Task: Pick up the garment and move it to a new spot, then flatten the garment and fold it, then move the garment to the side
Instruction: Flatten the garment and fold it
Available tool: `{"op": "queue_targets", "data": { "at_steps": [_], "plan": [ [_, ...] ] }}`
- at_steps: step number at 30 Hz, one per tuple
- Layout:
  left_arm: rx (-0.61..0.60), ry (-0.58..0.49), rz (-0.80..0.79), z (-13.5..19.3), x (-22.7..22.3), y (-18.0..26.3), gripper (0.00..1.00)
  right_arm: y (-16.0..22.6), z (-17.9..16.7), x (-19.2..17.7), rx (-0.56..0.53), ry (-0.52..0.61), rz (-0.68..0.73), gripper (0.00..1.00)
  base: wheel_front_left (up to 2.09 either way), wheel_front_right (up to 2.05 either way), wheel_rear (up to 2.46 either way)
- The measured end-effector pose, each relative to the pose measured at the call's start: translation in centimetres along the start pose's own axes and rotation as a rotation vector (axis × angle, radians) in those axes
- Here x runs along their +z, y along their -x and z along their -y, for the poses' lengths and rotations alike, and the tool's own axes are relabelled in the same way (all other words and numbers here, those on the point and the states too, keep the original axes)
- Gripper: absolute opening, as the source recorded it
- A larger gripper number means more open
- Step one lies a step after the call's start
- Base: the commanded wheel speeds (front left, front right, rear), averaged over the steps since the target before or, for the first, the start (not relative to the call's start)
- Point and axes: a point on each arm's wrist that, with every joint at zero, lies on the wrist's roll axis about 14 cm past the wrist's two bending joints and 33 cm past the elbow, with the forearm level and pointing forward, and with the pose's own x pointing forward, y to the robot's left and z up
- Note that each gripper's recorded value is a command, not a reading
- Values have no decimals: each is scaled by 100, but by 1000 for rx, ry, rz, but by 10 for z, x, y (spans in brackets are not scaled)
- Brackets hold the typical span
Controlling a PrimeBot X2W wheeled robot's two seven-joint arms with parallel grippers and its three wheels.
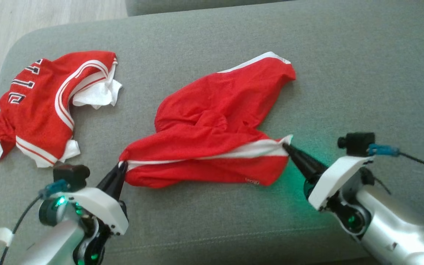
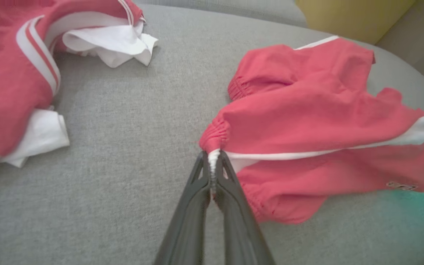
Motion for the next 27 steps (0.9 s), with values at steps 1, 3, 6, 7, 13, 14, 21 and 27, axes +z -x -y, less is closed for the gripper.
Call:
{"op": "queue_targets", "data": {
  "at_steps": [1,3,6,7,13,14,21,27],
  "plan": [
    [-11,9,13,3,4,-1,0,1,0,8,3,10,28,0,0,0,0],
    [-42,50,56,12,19,-3,0,4,0,27,12,32,87,0,0,0,0],
    [-127,69,126,35,47,-6,0,11,1,63,19,59,185,0,0,0,0],
    [-154,66,146,43,58,-7,0,14,3,77,15,71,222,0,0,0,0],
    [-316,-28,215,88,139,-23,0,33,15,175,-35,175,446,0,0,0,0],
    [-347,-52,225,96,153,-26,0,35,17,191,-50,195,479,0,0,0,0],
    [-455,-217,319,139,251,-67,0,31,17,306,-115,307,682,0,0,0,0],
    [-413,-376,499,149,333,-118,0,17,14,387,-166,420,817,0,0,0,0]
  ]
}}
